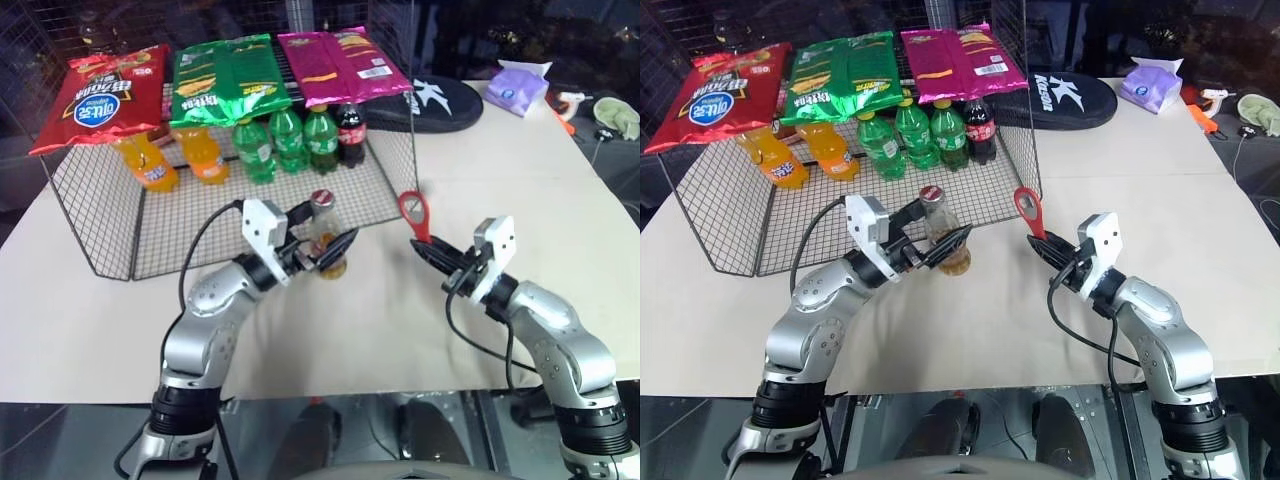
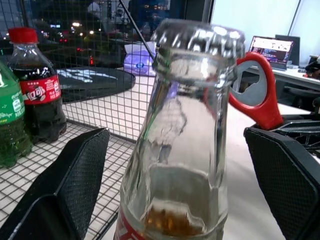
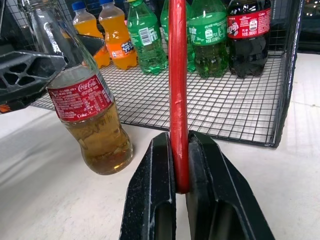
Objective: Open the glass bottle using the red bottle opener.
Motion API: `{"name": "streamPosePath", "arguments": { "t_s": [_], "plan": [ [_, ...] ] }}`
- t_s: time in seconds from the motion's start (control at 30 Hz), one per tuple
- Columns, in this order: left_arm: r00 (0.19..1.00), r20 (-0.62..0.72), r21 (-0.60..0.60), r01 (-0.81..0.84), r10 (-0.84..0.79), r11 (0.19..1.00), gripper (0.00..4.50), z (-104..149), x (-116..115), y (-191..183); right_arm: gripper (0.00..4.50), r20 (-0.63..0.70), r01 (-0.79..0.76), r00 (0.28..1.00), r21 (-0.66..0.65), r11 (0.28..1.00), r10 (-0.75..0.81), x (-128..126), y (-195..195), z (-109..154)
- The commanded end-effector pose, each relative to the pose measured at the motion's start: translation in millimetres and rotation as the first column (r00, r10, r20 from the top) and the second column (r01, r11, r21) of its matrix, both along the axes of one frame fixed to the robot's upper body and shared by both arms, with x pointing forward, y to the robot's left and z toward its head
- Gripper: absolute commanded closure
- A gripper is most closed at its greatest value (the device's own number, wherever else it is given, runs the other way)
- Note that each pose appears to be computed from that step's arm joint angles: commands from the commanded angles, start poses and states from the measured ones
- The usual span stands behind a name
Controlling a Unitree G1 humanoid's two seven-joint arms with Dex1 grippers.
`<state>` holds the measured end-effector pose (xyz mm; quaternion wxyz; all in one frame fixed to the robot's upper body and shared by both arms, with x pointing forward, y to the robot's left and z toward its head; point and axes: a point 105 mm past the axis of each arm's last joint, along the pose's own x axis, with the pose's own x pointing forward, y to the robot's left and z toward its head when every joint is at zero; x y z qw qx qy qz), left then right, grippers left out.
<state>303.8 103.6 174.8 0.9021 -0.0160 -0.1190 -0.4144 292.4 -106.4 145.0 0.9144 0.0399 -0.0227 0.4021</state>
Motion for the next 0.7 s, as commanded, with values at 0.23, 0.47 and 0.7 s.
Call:
{"name": "streamPosePath", "arguments": {
  "t_s": [0.23,0.47,0.7],
  "plan": [
    [0.995,0.103,-0.029,0.019,-0.016,0.999,0.06,20.7,-7.5,0.6,4.5,0.05,-0.002,0.999,0.001,1.0,0.002,0.2,-1.5,10.5],
    [0.993,0.116,-0.004,0.035,-0.034,0.999,0.06,14.4,-10.3,0.3,4.5,0.049,-0.003,0.999,0.002,1.0,0.002,0.6,-2.1,10.9],
    [0.992,0.127,-0.005,0.008,-0.007,1.0,0.76,9.9,-7.8,5.9,4.5,0.05,-0.01,0.999,0.004,1.0,0.009,1.4,-0.3,11.1]
  ]
}}
